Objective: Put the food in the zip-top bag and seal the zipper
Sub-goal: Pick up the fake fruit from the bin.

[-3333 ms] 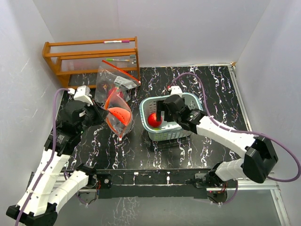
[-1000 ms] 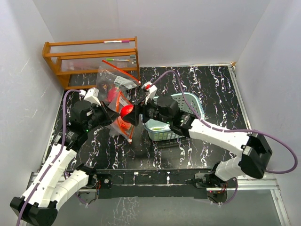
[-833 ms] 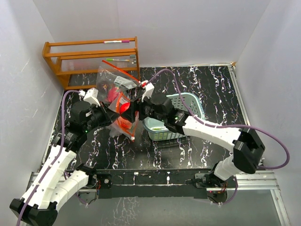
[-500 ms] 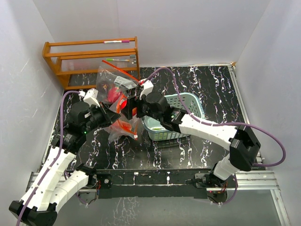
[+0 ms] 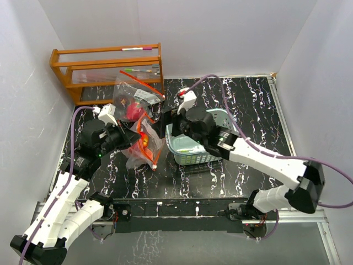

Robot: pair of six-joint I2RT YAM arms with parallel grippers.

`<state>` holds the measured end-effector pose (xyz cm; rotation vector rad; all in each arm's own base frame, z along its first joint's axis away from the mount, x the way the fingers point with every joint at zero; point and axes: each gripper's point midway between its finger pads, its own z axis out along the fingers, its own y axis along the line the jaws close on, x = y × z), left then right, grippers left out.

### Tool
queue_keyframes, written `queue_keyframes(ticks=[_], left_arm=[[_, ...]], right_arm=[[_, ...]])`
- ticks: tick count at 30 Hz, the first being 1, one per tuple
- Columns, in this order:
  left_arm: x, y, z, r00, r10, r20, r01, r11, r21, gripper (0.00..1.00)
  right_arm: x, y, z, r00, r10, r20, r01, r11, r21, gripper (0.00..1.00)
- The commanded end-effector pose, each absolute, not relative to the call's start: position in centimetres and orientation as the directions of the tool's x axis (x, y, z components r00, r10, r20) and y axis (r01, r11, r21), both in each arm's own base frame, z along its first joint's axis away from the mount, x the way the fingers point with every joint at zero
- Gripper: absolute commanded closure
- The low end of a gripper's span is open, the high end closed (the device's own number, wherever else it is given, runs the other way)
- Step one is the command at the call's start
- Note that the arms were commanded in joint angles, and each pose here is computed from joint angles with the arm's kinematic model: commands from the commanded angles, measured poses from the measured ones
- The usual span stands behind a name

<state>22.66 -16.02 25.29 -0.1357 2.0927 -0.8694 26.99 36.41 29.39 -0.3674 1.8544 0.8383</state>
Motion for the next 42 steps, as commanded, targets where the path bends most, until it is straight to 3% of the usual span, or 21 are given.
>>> queue_keyframes(ticks=[1, 6, 18, 30, 39, 42], left_arm=[[22.5, -16.0, 27.6, -0.6, -0.38, -0.704, 0.248, 0.748, -0.615, 1.0], [22.5, -16.0, 27.4, -0.602, -0.379, -0.703, 0.245, 0.75, -0.614, 1.0], [22.4, -15.8, 27.0, -0.605, -0.377, -0.701, 0.237, 0.755, -0.611, 1.0], [22.5, -15.7, 26.6, -0.605, -0.374, -0.703, 0.23, 0.763, -0.605, 1.0], [22.9, -15.5, 26.2, -0.605, -0.369, -0.705, 0.217, 0.776, -0.592, 1.0], [23.0, -15.6, 26.1, -0.607, -0.369, -0.704, 0.214, 0.777, -0.592, 1.0]], right_arm=[[28.1, 30.0, 28.2, -0.473, 0.099, -0.875, -0.407, 0.856, 0.317, 0.02], [28.9, 23.8, 22.2, -0.597, 0.017, -0.802, -0.269, 0.938, 0.219, 0.02], [27.0, 25.0, 12.0, -0.76, -0.245, -0.602, -0.435, 0.88, 0.19, 0.01], [26.6, 26.7, 8.2, -0.735, -0.359, -0.575, -0.552, 0.809, 0.2, 0.09], [26.7, 27.4, 4.8, -0.752, -0.418, -0.51, -0.575, 0.793, 0.199, 0.25], [26.9, 27.7, 4.9, -0.747, -0.419, -0.516, -0.582, 0.788, 0.202, 0.43]])
